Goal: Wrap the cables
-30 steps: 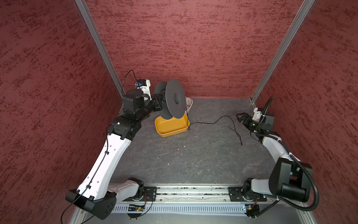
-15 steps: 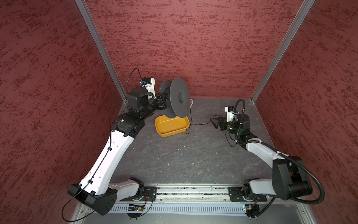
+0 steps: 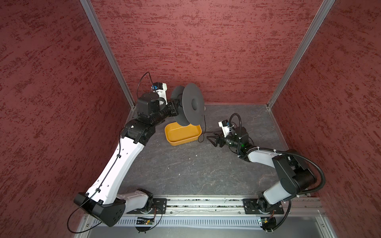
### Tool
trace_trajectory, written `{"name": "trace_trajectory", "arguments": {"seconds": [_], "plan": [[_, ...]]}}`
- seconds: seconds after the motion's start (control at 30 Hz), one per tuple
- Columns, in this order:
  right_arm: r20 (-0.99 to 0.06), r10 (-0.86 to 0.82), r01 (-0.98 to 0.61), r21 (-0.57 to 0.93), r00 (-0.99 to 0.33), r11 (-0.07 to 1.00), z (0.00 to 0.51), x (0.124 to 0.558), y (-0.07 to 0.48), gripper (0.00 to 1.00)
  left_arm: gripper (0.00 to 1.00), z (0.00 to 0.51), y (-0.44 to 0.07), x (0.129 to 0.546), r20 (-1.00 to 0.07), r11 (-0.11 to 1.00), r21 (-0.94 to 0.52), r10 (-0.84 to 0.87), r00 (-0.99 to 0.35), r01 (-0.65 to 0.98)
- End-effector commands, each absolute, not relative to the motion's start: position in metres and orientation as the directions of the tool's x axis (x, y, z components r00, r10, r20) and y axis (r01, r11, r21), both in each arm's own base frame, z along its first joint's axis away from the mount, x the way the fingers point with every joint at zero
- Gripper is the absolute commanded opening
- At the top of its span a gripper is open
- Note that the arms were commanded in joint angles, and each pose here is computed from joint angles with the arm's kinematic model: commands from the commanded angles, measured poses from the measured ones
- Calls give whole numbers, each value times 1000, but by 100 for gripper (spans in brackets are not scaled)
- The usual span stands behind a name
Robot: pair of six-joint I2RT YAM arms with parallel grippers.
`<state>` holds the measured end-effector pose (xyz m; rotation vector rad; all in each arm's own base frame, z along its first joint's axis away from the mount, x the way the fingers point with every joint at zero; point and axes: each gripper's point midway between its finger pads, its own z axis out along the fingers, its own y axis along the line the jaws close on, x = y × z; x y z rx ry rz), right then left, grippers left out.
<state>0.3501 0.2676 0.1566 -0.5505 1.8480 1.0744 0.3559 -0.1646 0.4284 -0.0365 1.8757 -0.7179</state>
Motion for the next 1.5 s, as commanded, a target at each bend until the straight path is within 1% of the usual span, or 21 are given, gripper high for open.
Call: {"name": "trace_trajectory", "arguments": {"seconds": [0.0,0.03,0.17,0.3,0.37,0.47,0.63,0.67,0.87,1.07,1.23,1.47], "plan": [[-916,73,-800,382,-395,463,179,351,284,84,0,475,-167,350,-854,776,-510,-406,-325,372],[-912,72,-802,392,-404,450,177,351,287,82,0,474,-167,351,-854,776,-510,-405,-327,371],[-904,76,-806,410,-420,427,171,356,297,69,0,472,-168,351,-851,773,-514,-405,-336,372],[-900,83,-807,423,-429,413,166,362,308,62,0,470,-167,351,-848,775,-516,-406,-340,364],[-894,87,-803,435,-440,408,164,367,312,48,0,469,-167,350,-848,776,-517,-406,-341,360],[-892,94,-804,441,-443,398,162,366,316,30,0,469,-166,350,-849,779,-515,-407,-337,357],[-886,92,-790,448,-454,419,155,367,317,4,0,469,-164,350,-850,784,-513,-408,-333,349],[-885,86,-785,448,-458,428,152,367,317,0,0,467,-163,351,-850,788,-512,-407,-335,342],[-885,42,-741,413,-464,530,140,365,315,0,0,450,-150,365,-844,841,-492,-398,-359,226],[-917,-70,-757,278,-392,591,140,345,329,0,0,439,-146,379,-844,859,-482,-404,-353,171],[-936,-166,-803,165,-311,572,154,323,353,0,0,424,-146,393,-844,880,-460,-393,-364,117],[-943,-247,-853,67,-224,518,179,295,388,0,0,398,-147,410,-858,926,-376,-331,-392,39]]}}
